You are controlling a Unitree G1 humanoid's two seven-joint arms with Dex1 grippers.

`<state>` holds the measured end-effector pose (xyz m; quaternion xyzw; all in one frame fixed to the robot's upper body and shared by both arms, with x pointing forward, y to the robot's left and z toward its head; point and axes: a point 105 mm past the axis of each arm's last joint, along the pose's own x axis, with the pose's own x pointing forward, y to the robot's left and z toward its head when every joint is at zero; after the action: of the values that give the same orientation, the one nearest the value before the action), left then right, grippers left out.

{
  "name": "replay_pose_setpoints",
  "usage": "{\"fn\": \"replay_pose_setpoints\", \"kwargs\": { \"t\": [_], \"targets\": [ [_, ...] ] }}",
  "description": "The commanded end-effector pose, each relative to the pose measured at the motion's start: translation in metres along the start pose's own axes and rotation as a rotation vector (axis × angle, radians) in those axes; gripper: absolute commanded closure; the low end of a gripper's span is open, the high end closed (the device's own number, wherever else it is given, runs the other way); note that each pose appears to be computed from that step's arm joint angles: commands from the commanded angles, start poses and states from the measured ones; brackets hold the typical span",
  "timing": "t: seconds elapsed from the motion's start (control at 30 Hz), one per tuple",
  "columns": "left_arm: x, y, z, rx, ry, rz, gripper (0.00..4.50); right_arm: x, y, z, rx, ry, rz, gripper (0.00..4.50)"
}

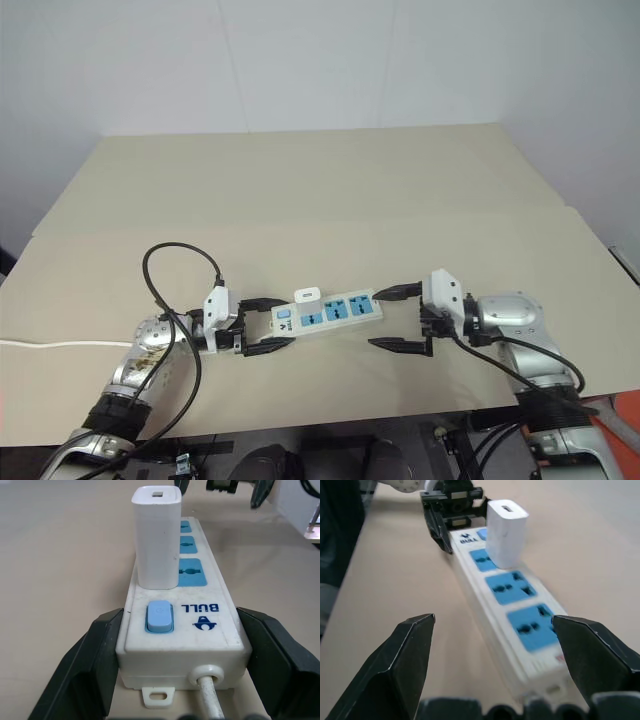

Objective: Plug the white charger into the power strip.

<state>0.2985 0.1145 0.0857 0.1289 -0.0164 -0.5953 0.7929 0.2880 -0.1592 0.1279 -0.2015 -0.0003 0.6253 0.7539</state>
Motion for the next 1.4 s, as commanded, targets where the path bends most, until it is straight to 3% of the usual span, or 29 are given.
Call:
{"fn": "replay_pose_setpoints", "kwargs": {
  "t": [0.03, 0.33, 0.37, 0.43, 0.67, 0.93, 1.17, 1.4],
  "targets": [
    [-0.012, 0.004, -0.008, -0.013, 0.046, 0.022, 1.27, -0.009, -0.002, 0.010, -0.046, -0.011, -0.032, 0.05],
    [-0.009, -0.006, -0.003, -0.004, 0.001, -0.049, 1.27, -0.007, 0.000, 0.009, -0.029, -0.031, -0.076, 0.05],
    [-0.010, -0.007, -0.001, 0.001, -0.007, -0.064, 0.54, -0.007, 0.000, 0.009, -0.028, -0.033, -0.079, 0.00],
    [-0.011, -0.010, 0.002, 0.009, -0.026, -0.088, 0.05, -0.007, 0.000, 0.009, -0.029, -0.034, -0.083, 0.00],
    [-0.019, -0.007, 0.028, 0.075, -0.145, -0.067, 0.05, -0.013, -0.002, 0.010, -0.035, -0.035, -0.126, 0.00],
    [-0.046, 0.012, 0.055, 0.164, -0.129, 0.026, 0.05, -0.024, 0.000, 0.015, -0.044, -0.029, -0.169, 0.00],
    [-0.102, 0.021, 0.046, 0.212, 0.099, 0.047, 0.05, -0.084, 0.009, 0.010, 0.036, 0.222, -0.177, 0.00],
    [-0.118, 0.030, 0.048, 0.213, 0.172, 0.125, 0.05, -0.133, 0.010, 0.020, 0.043, 0.364, -0.244, 0.00]
  ]
}}
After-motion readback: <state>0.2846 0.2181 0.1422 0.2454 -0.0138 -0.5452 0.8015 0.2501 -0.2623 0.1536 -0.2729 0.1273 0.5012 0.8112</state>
